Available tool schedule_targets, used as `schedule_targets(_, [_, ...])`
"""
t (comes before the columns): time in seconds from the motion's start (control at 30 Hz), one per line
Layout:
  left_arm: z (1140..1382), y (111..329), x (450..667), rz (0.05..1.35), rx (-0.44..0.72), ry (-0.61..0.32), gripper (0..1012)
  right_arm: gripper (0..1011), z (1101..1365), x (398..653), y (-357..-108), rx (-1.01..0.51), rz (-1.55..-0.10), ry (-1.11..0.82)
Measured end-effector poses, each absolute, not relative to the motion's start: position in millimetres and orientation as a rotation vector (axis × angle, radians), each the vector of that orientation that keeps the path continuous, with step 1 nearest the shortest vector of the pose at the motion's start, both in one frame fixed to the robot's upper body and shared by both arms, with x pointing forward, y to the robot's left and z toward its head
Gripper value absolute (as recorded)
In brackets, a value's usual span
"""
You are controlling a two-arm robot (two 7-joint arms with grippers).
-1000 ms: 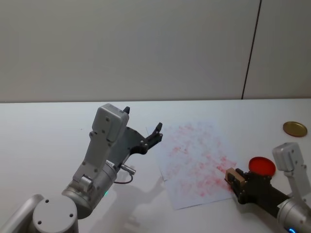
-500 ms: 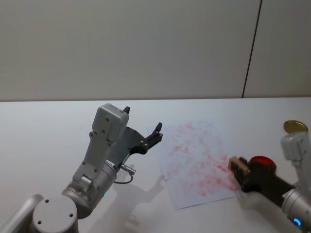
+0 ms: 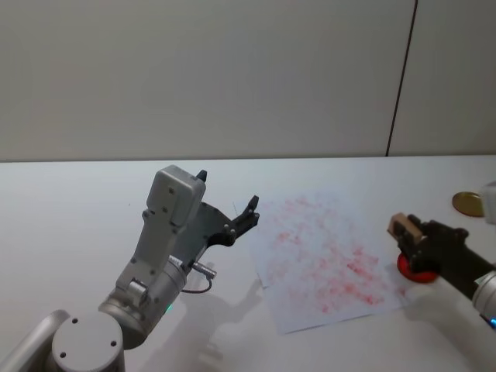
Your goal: Use the one hand to pick up the stamp and affix it onto the A4 paper.
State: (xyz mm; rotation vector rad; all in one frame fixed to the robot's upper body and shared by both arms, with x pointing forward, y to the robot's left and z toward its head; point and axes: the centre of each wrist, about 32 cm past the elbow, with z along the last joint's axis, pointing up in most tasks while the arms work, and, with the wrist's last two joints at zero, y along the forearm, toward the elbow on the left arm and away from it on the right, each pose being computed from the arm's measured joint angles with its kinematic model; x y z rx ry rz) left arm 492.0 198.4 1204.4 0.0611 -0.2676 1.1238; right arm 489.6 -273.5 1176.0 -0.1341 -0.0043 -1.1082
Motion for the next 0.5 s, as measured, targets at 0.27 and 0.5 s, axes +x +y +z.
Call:
schedule_targets(0.27, [1204, 198, 492, 1.124, 0.061, -0.268, 993, 220, 1173, 493, -284, -0.164, -1.141, 0.009])
schedule_targets(0.5, [1204, 198, 492, 1.124, 0.061, -0.268, 993, 220, 1165, 495, -291, -0.193, -1.159, 0.032])
